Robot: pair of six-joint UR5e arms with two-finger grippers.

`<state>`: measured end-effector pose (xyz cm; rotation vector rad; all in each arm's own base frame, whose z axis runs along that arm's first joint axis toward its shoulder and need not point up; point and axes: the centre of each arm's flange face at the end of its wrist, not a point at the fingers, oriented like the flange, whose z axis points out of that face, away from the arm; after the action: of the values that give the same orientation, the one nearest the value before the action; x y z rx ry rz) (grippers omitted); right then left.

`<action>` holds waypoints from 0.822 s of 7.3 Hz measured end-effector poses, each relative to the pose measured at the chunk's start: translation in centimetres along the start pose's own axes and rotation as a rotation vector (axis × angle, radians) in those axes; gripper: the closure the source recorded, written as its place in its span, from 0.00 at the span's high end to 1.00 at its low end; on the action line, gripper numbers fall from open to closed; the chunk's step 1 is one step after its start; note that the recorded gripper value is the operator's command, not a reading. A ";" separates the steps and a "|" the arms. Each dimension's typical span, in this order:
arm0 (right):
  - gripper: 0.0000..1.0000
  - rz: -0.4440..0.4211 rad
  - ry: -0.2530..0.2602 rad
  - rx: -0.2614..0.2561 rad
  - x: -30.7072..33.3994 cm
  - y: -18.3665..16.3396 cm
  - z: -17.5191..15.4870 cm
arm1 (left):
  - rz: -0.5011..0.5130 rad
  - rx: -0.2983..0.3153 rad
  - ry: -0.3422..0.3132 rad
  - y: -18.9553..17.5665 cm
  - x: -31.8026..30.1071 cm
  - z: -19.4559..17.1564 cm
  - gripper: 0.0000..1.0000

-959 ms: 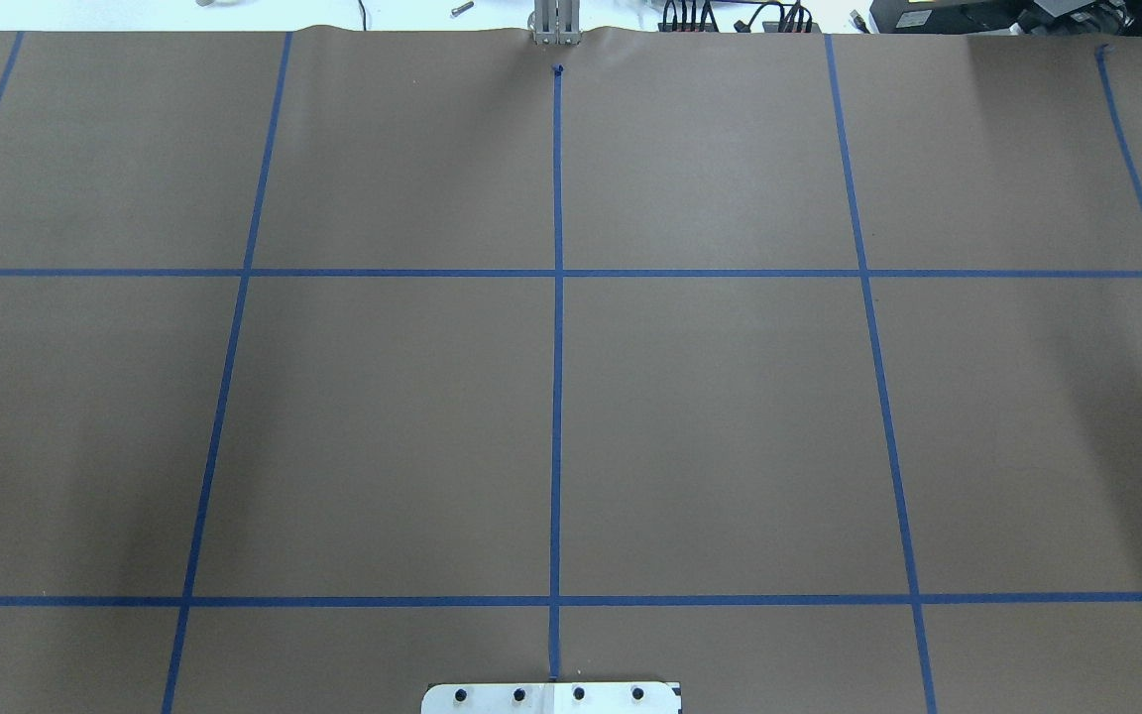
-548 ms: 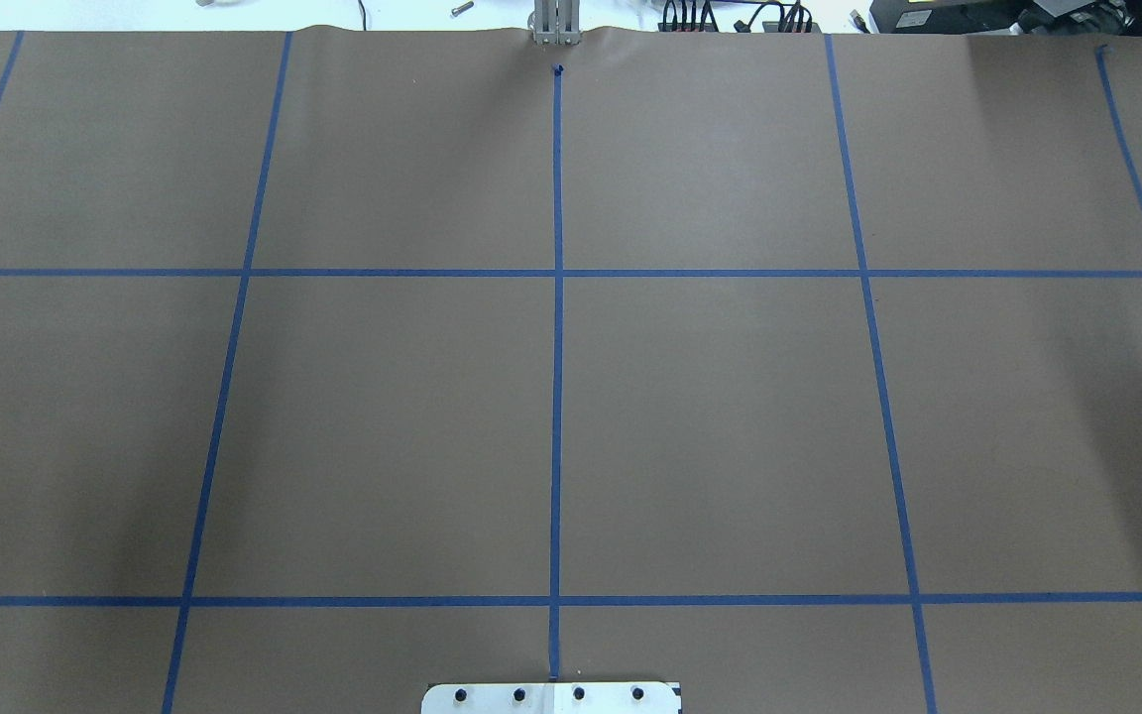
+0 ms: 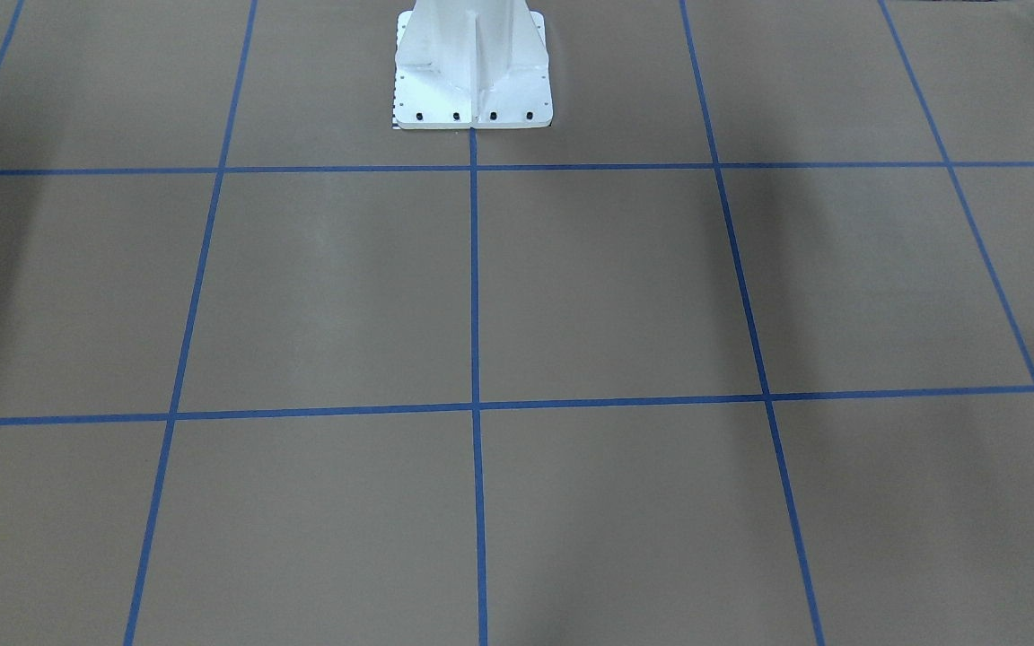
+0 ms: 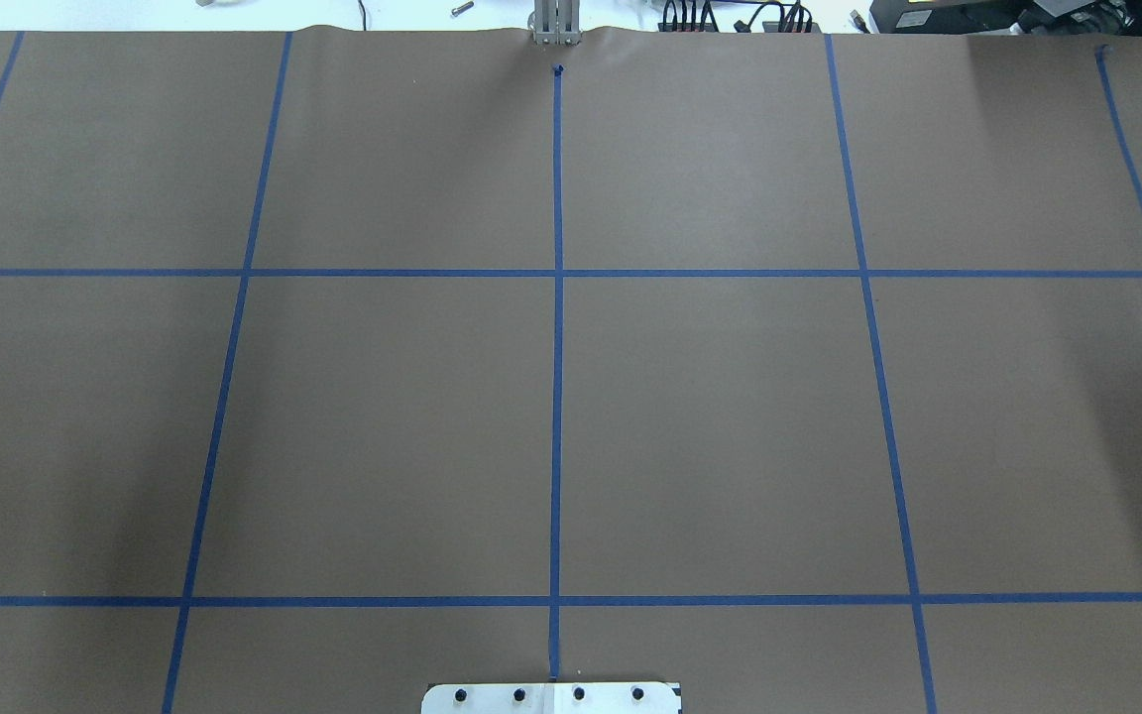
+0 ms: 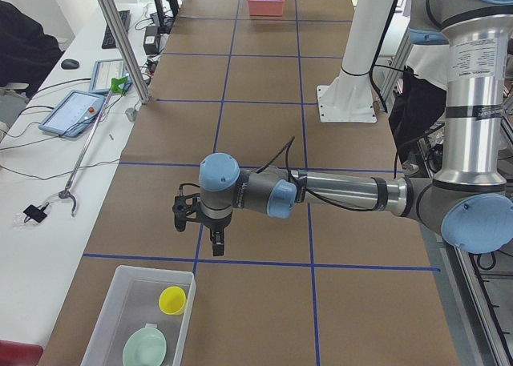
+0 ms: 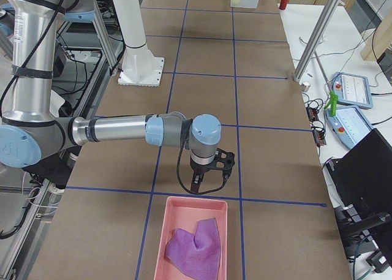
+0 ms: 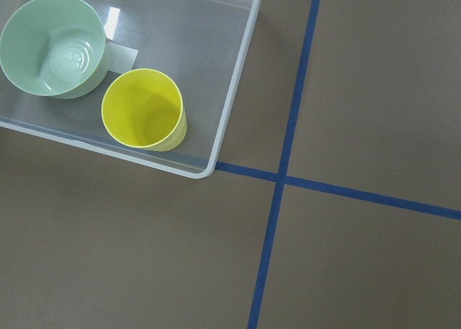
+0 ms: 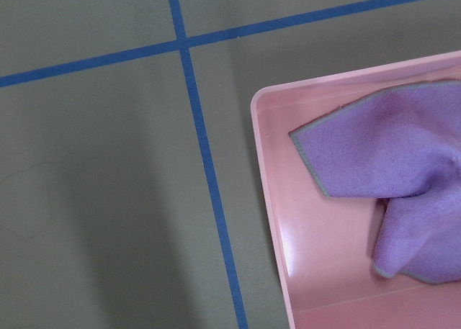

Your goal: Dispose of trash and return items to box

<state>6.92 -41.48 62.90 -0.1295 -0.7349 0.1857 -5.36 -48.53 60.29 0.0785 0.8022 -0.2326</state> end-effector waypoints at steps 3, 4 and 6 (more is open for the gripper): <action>1.00 -0.060 -0.008 0.007 -0.5 -0.5 -0.3 | 0.076 -0.011 0.002 0.4 0.0 0.3 0.99; 1.00 -0.072 -0.014 0.010 -0.7 -0.6 -0.5 | 0.085 -0.009 -0.016 0.4 -0.3 0.4 0.99; 1.00 -0.081 -0.019 0.017 -1.1 -0.7 -0.8 | 0.087 -0.006 -0.042 0.3 -0.6 0.5 0.99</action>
<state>6.78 -42.45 61.69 -0.0820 -0.7563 0.1159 -5.32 -48.17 61.01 0.1025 0.7559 -0.1492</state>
